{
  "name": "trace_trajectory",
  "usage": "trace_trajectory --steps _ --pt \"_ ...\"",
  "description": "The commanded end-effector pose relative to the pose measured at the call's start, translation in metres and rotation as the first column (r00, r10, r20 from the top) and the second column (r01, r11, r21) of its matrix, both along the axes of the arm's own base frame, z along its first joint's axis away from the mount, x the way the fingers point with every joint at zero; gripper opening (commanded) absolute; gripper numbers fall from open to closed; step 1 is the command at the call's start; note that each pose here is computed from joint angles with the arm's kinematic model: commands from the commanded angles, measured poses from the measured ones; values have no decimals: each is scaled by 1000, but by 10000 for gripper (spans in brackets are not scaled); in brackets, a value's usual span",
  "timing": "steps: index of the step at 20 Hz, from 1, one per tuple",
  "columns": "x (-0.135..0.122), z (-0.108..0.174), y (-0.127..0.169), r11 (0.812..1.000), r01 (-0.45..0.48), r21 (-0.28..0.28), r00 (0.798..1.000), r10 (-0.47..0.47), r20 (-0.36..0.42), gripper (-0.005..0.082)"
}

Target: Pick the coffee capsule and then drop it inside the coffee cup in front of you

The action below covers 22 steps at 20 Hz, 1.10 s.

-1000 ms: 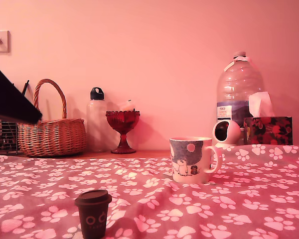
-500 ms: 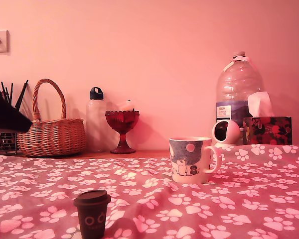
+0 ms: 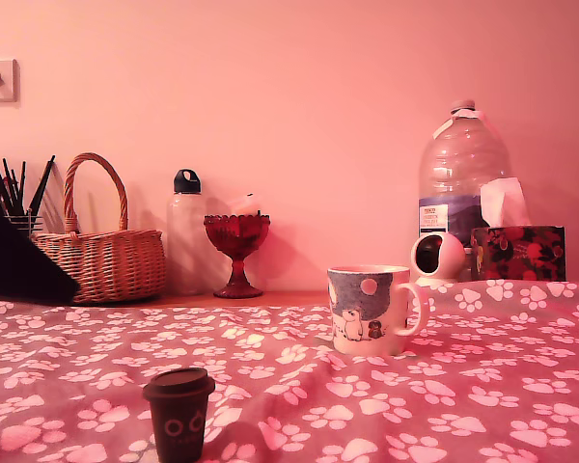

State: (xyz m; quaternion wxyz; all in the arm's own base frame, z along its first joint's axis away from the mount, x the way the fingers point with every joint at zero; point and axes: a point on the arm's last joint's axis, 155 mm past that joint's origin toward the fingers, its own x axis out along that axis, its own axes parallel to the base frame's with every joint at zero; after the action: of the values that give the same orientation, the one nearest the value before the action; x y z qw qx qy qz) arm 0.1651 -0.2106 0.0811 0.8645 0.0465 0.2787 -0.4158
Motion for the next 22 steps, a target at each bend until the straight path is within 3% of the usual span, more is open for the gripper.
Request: trace_trajectory --steps 1,7,17,22 --pt "1 -9 0 1000 10 26 1000 -10 7 617" --pt "8 -19 -5 995 43 87 998 -48 46 617" --pt "25 -17 -19 993 95 63 990 -101 99 597" --pt "25 -27 -22 987 145 71 985 -150 84 584"
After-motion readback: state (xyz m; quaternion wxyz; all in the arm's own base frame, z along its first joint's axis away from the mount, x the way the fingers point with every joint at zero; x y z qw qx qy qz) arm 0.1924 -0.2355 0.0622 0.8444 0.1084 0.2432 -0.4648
